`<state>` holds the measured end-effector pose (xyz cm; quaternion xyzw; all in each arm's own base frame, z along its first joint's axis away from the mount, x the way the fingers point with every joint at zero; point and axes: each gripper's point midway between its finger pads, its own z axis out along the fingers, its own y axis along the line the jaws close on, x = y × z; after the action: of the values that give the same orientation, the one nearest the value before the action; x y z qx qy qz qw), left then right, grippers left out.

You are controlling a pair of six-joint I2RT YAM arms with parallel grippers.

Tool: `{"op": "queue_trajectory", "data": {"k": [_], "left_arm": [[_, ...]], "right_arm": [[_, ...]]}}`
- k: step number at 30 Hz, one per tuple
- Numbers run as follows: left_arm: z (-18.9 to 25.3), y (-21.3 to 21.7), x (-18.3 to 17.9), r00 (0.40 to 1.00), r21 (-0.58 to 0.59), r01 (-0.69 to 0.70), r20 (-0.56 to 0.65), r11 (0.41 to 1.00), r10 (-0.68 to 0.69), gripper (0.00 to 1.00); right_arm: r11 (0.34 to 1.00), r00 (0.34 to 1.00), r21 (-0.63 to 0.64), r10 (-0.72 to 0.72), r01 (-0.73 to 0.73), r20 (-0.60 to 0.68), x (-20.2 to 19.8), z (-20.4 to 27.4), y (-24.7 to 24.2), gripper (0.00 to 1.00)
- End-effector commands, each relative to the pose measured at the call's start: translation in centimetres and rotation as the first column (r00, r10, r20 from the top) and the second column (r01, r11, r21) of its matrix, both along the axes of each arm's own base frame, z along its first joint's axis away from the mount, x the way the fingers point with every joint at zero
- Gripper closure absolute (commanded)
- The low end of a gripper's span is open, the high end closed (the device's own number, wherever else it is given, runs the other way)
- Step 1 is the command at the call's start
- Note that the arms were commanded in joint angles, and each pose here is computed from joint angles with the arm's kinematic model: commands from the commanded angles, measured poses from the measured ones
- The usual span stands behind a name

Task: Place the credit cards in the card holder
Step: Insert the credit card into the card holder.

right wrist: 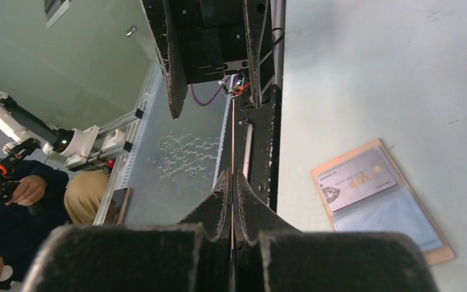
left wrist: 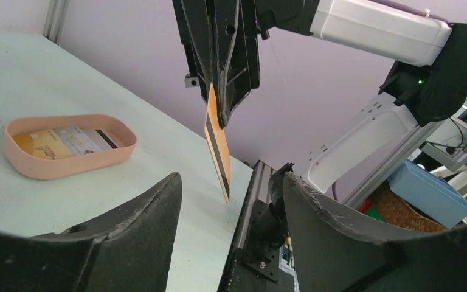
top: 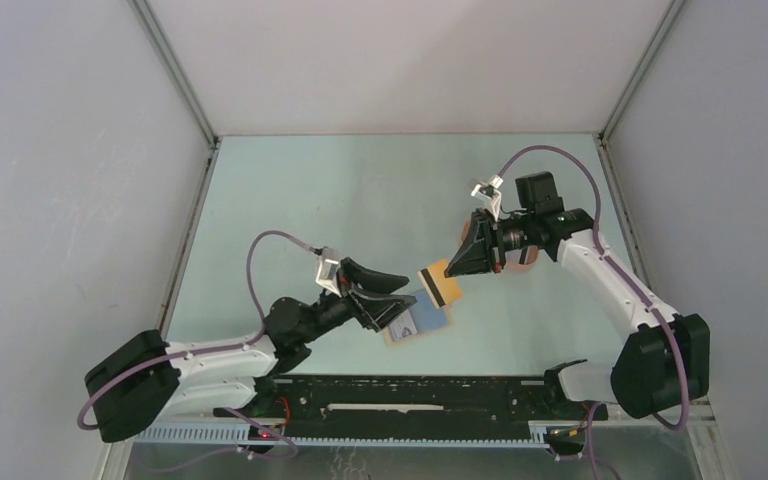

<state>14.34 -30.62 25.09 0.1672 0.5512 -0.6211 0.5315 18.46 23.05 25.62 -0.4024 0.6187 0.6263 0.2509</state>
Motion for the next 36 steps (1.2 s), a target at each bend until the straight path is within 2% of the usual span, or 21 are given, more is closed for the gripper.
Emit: {"op": "queue_trajectory", "data": {"k": [1, 3, 9, 15, 23, 31, 36], "left_arm": [[2.0, 0.4, 0.5, 0.999, -0.086, -0.037, 0.025, 0.996, 0.04, 0.37], [2.4, 0.1, 0.8, 0.999, -0.106, -0.037, 0.023, 0.994, 0.039, 0.45], [2.2, -1.2, 0.4, 1.0, -0.109, 0.027, 0.01, 0.994, -0.026, 0.51], [1.7, -1.9, 0.6, 0.999, -0.105, 0.027, -0.021, 0.994, -0.029, 0.55], [0.9, -2.7, 0.7, 0.997, -0.123, -0.016, -0.076, 0.992, 0.006, 0.58], [0.7, -3.3, 1.5, 0.993, -0.144, -0.039, -0.114, 0.989, 0.022, 0.62], [0.1, -2.9, 2.3, 0.988, -0.141, -0.086, -0.141, 0.986, 0.066, 0.6]], "right_arm": [[0.999, 0.998, 0.021, 0.05, -0.05, -0.03, -0.5, 0.2, 0.8, 1.0], [0.998, 0.998, 0.018, 0.053, -0.053, -0.042, -0.4, -0.1, 0.9, 1.0], [0.998, 0.996, 0.014, 0.058, -0.057, -0.066, -0.2, -0.4, 1.1, 1.0], [0.999, 0.995, 0.008, 0.055, -0.054, -0.082, 0.0, -0.5, 1.2, 1.0], [1.0, 0.99, -0.025, -0.004, 0.001, -0.142, 1.3, -1.1, 1.6, 1.0], [0.998, 0.988, -0.033, -0.061, 0.057, -0.142, 1.6, -0.8, 1.7, 1.0], [0.998, 0.987, -0.024, -0.069, 0.066, -0.148, 1.6, -0.4, 1.5, 1.0]]}}
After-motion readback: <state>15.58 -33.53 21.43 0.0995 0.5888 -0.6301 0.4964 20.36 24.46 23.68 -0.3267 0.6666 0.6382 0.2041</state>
